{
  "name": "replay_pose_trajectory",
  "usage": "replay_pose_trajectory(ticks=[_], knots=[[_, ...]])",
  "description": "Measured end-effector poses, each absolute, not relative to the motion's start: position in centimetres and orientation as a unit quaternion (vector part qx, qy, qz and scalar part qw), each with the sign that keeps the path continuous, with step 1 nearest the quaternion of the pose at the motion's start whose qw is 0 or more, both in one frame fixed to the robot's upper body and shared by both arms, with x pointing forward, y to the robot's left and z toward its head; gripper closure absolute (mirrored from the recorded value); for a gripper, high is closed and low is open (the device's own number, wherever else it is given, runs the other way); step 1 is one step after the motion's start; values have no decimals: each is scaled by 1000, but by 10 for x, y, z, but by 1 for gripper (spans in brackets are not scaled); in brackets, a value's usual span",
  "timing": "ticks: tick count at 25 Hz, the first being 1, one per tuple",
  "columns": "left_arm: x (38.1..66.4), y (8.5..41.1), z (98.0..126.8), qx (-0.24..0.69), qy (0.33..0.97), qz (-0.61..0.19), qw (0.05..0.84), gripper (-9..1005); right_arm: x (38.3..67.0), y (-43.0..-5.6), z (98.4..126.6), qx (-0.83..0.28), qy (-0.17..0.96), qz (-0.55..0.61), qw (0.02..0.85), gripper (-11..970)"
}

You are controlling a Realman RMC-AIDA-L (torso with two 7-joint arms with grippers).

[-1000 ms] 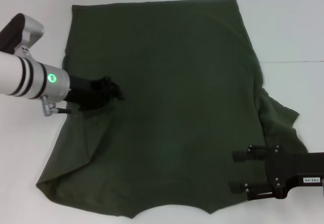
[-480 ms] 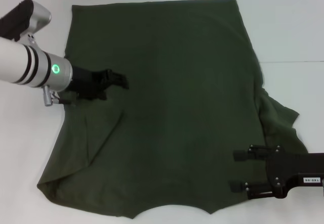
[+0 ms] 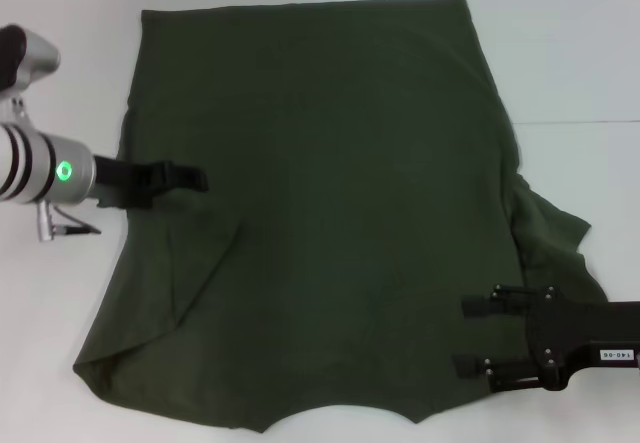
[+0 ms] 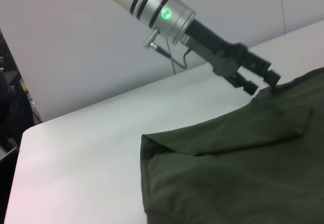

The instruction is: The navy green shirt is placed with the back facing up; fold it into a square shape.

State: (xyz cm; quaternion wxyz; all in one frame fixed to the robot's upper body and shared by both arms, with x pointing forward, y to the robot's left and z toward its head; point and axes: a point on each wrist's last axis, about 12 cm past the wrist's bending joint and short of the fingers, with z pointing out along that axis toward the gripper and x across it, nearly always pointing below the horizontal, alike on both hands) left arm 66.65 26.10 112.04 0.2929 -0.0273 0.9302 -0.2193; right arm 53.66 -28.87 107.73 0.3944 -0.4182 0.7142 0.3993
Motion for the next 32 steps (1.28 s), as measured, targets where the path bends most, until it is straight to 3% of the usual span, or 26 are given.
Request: replay_pose_trajectory(ticks=[7,32], knots=[[654,257,1102,15,924,-225,309,64,538,-287,1077,-420,714,399,394,113],[652,242,1081,51,930,-184,314,63,536,-289,1076,-416,717,400,392,134]])
